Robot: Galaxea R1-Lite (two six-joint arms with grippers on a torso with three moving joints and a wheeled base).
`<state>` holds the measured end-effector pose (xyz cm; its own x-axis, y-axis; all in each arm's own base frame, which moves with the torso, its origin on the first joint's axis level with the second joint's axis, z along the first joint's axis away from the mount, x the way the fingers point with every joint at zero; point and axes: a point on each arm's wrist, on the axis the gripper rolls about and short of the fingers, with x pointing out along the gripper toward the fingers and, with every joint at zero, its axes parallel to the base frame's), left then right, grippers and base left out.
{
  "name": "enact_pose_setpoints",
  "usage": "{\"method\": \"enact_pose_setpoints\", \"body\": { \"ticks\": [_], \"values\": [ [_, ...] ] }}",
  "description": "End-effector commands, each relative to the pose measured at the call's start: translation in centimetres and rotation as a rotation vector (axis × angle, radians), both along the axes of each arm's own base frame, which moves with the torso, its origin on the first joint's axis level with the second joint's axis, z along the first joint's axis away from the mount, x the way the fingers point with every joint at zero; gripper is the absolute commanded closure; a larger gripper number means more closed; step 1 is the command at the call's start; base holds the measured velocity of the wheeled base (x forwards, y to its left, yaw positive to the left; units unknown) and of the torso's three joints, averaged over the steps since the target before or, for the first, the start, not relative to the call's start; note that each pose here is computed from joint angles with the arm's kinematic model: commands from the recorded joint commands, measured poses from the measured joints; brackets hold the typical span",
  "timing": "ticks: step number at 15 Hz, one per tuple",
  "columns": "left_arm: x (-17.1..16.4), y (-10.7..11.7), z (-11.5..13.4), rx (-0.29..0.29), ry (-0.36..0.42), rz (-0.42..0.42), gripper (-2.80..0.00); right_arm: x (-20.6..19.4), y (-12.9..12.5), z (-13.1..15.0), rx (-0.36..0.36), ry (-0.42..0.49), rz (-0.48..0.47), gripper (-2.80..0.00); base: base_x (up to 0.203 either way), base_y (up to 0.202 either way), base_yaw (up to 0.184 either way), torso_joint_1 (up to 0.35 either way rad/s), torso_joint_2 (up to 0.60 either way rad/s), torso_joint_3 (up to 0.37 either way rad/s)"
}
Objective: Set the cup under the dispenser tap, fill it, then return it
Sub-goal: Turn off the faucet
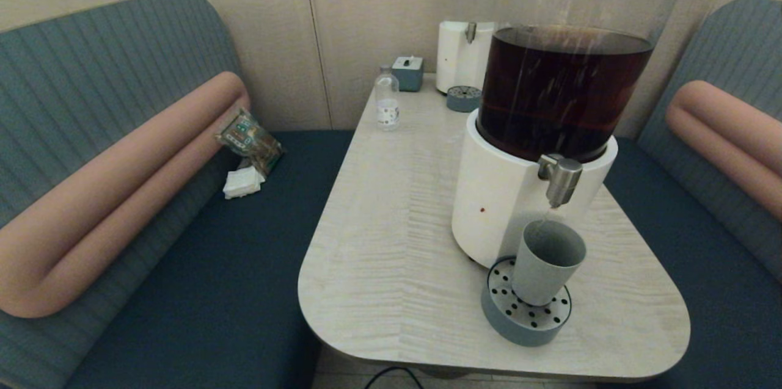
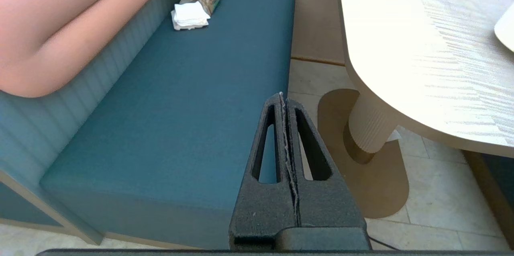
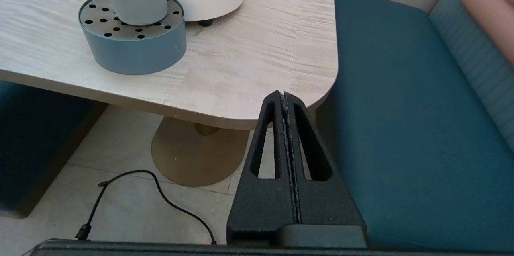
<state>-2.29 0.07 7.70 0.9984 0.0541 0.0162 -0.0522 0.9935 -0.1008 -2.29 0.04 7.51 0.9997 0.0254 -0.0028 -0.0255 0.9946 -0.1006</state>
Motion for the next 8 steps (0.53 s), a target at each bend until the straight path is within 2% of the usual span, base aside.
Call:
{"method": "enact_pose_setpoints", "body": {
  "ticks": [1,8],
  "values": [
    [0.02,0.0,-0.04,-0.001,0.002,0.001,0.0,0.0,0.0,-0.04,0.004,-0.001,-0.001,0.0,0.0,0.0,0.0,0.0,0.0,0.0],
    [0.02,0.0,-0.04,-0.001,0.002,0.001,0.0,0.01,-0.01,-0.02,0.058,0.0,-0.006,0.0,0.0,0.0,0.0,0.0,0.0,0.0]
  ]
}}
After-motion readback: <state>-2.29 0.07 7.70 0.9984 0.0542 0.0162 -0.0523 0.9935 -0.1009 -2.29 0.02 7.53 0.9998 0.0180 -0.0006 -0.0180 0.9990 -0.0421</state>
